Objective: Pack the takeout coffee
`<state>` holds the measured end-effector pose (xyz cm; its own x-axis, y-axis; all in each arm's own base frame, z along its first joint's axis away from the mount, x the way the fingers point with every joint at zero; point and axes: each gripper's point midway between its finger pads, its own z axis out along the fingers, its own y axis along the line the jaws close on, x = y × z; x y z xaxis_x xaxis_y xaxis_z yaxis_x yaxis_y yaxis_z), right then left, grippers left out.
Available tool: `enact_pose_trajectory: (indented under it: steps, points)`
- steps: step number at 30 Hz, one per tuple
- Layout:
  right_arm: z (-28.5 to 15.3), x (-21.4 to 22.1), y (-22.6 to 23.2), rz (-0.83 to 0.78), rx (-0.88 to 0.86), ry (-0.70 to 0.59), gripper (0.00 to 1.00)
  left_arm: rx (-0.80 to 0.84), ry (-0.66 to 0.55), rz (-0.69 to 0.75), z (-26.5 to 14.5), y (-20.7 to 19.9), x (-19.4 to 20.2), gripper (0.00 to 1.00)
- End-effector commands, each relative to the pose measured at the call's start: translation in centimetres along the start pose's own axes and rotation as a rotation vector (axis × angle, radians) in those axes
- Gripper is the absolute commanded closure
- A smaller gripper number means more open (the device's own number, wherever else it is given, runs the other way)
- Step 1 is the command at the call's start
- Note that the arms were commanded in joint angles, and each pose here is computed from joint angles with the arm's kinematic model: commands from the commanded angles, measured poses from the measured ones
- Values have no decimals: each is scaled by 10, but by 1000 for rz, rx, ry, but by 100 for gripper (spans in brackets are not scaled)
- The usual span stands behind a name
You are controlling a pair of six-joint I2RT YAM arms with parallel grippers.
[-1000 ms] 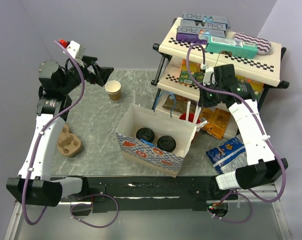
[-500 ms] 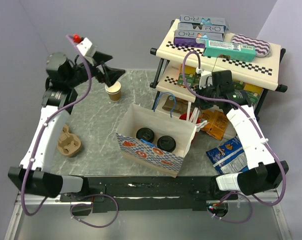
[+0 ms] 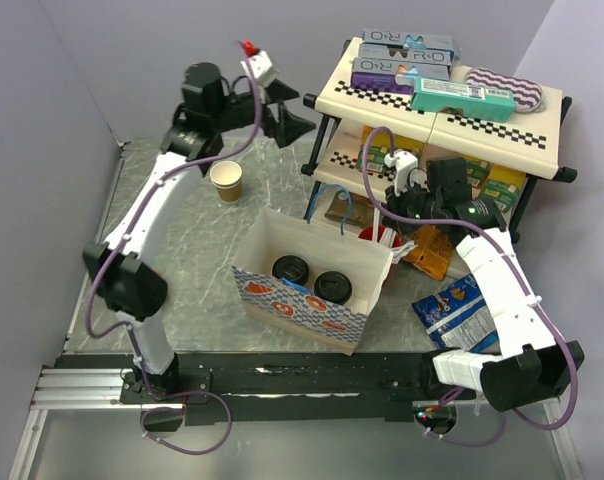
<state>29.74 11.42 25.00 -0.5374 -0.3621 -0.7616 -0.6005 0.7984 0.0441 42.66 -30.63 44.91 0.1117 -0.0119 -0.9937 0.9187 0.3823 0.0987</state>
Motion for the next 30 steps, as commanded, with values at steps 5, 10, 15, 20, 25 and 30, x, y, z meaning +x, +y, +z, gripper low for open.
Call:
enact_pose_trajectory:
  steps: [5,10,15,20,25,30]
  points:
    - [-11,-9,13,-198,-71,-73,100,61,-91,64,43,-5,-18,1]
    - [-34,-40,13,-338,-26,-212,100,50,-124,46,65,7,-11,1]
    - [-62,-71,25,-432,-23,-357,100,41,-152,87,78,16,-11,1]
    - [-89,-90,37,-450,-16,-465,100,28,-152,93,87,21,-3,1]
    - [-120,-116,46,-461,5,-569,100,46,-148,159,79,14,-12,1]
    - [-170,-154,56,-486,47,-708,100,48,-131,206,62,1,-25,1]
